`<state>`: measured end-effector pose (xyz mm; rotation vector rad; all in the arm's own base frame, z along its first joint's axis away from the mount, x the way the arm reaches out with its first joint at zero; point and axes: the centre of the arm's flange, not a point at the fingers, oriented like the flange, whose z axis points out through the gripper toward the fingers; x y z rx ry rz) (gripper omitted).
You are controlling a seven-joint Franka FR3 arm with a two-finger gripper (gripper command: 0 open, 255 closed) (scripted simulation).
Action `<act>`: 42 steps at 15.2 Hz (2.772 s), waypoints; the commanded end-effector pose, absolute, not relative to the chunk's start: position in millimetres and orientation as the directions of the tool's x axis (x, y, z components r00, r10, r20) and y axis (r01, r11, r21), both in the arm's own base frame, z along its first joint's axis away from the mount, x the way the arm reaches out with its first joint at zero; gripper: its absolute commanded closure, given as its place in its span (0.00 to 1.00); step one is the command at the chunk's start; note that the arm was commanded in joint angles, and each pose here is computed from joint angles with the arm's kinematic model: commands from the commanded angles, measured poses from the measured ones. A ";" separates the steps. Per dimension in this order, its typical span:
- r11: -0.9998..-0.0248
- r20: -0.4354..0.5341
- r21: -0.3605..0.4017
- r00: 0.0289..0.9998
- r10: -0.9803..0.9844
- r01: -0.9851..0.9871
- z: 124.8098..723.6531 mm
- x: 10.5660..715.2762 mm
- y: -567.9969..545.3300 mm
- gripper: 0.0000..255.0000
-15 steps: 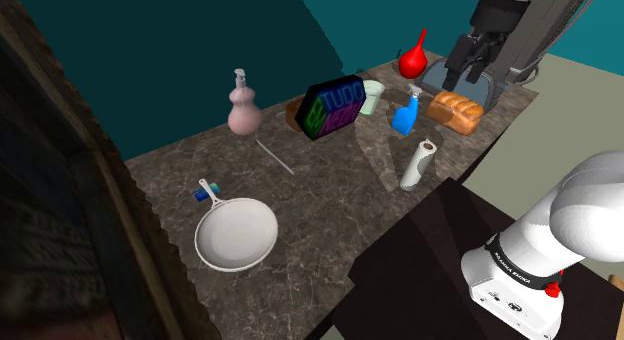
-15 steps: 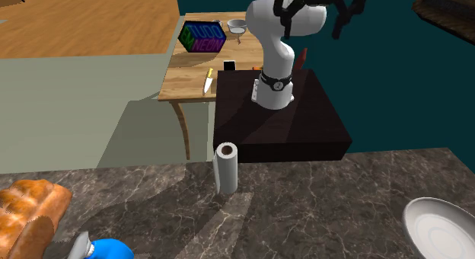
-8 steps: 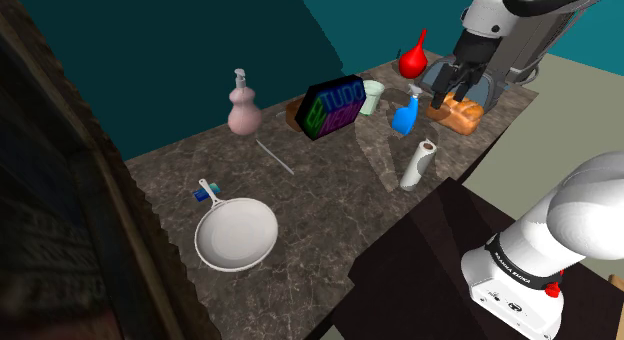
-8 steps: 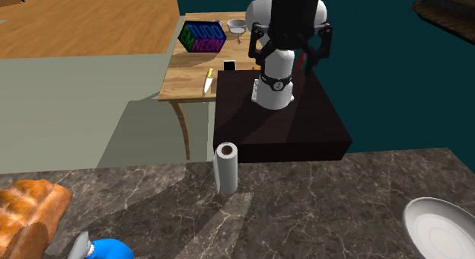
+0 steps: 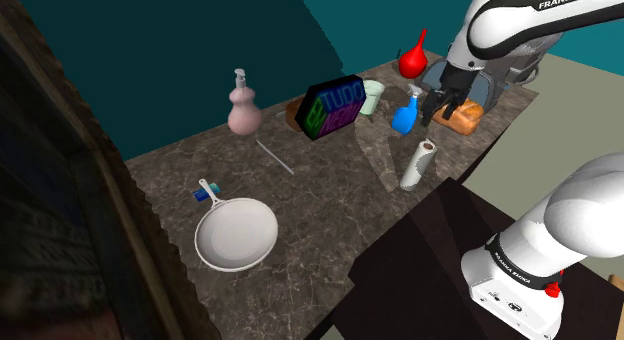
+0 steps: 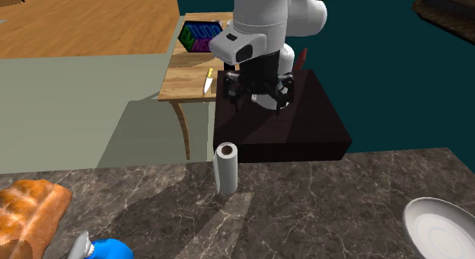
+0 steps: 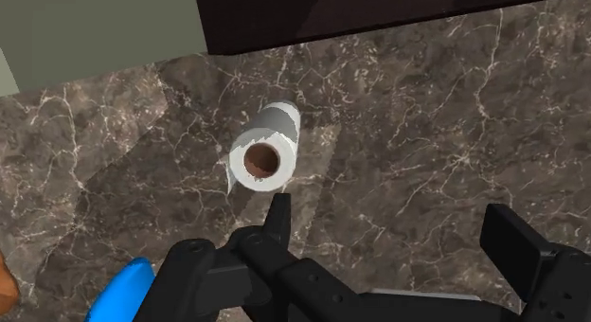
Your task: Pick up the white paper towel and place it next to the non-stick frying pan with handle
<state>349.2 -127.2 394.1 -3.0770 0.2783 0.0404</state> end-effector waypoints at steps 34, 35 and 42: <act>-0.967 -0.040 -0.053 0.968 -0.248 -0.250 226.5 372.0 -211.5 1.00; -0.967 -0.040 -0.053 0.968 -0.248 -0.250 226.5 372.0 -211.5 1.00; -0.967 -0.040 -0.053 0.968 -0.248 -0.250 258.3 372.0 -211.6 1.00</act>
